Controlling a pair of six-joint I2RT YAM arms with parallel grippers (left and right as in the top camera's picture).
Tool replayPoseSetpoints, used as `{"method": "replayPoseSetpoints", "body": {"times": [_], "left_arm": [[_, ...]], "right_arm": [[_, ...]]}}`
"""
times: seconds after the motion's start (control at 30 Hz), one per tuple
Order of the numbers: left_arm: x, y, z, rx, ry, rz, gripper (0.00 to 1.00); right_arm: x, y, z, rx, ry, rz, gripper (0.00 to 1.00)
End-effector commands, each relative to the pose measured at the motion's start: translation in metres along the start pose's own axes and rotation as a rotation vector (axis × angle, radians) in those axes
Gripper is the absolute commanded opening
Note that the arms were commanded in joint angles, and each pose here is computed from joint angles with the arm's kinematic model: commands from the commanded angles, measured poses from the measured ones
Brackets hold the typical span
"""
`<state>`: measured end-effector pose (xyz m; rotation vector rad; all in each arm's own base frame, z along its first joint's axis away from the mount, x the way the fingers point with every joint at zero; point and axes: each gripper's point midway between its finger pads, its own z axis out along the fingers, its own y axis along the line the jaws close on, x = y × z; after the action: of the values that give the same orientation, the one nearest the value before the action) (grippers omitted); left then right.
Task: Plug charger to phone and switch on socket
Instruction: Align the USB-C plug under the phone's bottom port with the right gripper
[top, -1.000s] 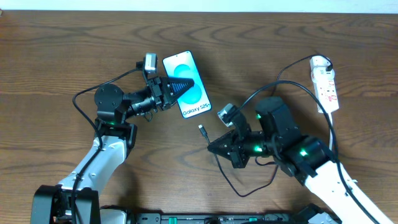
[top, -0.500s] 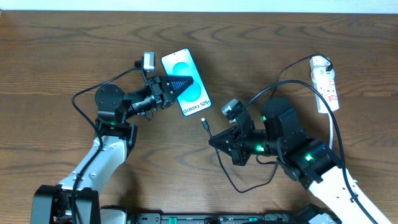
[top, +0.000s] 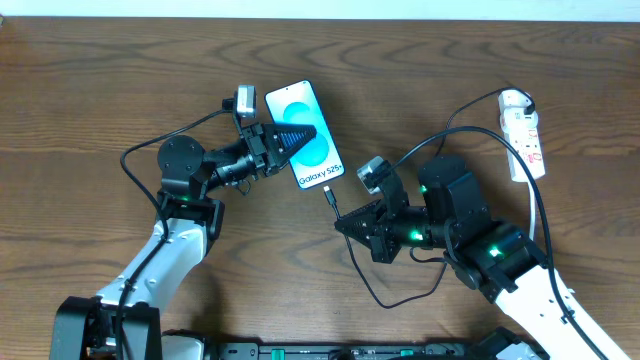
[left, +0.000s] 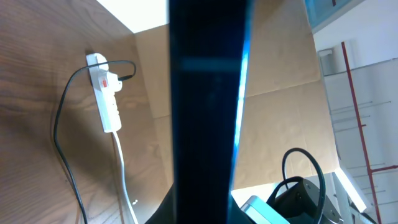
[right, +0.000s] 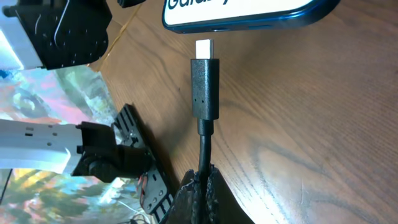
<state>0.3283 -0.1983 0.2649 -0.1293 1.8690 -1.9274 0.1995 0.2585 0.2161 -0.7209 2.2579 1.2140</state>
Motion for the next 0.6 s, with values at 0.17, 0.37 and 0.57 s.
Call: {"method": "replayPoseSetpoints", "body": {"times": [0.17, 0.37, 0.57], "left_arm": [[-0.0045, -0.0102, 0.0023, 0.019, -0.004, 0.025, 0.07], [-0.0044, -0.0102, 0.0023, 0.019, -0.003, 0.026, 0.07], [-0.0045, -0.0101, 0.0022, 0.018, -0.004, 0.045, 0.07]], "right_arm": [[-0.0038, 0.0010, 0.0022, -0.006, 0.002, 0.089, 0.01], [-0.0025, 0.0028, 0.0050, -0.028, 0.015, 0.093, 0.01], [-0.0046, 0.0034, 0.0050, -0.031, 0.008, 0.086, 0.01]]}}
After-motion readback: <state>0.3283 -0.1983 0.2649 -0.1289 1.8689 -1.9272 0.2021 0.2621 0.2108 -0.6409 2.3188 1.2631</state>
